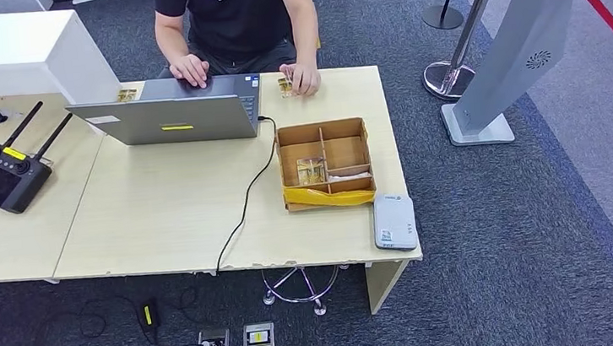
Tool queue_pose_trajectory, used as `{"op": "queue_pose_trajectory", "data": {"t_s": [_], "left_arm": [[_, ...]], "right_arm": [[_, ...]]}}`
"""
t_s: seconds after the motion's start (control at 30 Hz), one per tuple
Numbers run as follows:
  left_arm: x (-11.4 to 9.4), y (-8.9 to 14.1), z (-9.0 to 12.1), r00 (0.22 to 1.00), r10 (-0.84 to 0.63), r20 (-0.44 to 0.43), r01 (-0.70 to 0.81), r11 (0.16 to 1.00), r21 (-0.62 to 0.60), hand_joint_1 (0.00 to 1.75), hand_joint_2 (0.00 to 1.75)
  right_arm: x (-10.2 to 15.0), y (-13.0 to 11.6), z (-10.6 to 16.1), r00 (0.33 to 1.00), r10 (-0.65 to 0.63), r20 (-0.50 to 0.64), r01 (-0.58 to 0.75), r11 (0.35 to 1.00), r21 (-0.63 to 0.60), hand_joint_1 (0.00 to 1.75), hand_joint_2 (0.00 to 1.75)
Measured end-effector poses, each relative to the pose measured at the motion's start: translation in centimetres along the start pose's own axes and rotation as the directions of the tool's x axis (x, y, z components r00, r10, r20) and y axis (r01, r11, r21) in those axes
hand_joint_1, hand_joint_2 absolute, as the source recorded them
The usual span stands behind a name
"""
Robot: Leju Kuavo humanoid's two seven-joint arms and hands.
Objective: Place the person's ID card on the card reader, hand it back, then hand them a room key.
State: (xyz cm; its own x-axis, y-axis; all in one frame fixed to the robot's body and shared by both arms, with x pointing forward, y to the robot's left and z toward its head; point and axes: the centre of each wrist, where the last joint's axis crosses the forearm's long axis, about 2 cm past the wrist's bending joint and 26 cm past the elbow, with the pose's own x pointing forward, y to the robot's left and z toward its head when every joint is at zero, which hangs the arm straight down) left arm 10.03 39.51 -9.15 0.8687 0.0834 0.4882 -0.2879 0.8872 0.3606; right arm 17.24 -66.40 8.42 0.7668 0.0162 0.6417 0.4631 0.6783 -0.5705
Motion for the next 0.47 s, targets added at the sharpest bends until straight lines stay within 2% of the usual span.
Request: {"op": "queue_pose_trajectory", "data": {"t_s": [0.23, 0.4, 0.47], "left_arm": [[-0.2, -0.4, 0.2, 0.998, 0.051, -0.031, -0.05, 0.998, 0.023, 0.0, 0.0], [-0.4, -0.9, 0.4, 0.994, 0.089, -0.07, -0.086, 0.996, 0.038, 0.0, 0.0], [-0.4, -1.0, 0.4, 0.992, 0.1, -0.079, -0.097, 0.994, 0.046, 0.0, 0.0]], "right_arm": [[-5.0, 2.5, 1.1, 0.99, -0.099, -0.1, 0.108, 0.99, 0.091, 0.0, 0.0], [-10.4, 6.4, 3.3, 0.933, -0.215, -0.29, 0.248, 0.965, 0.08, 0.0, 0.0], [-11.6, 7.9, 4.1, 0.908, -0.237, -0.345, 0.272, 0.961, 0.055, 0.0, 0.0]]}}
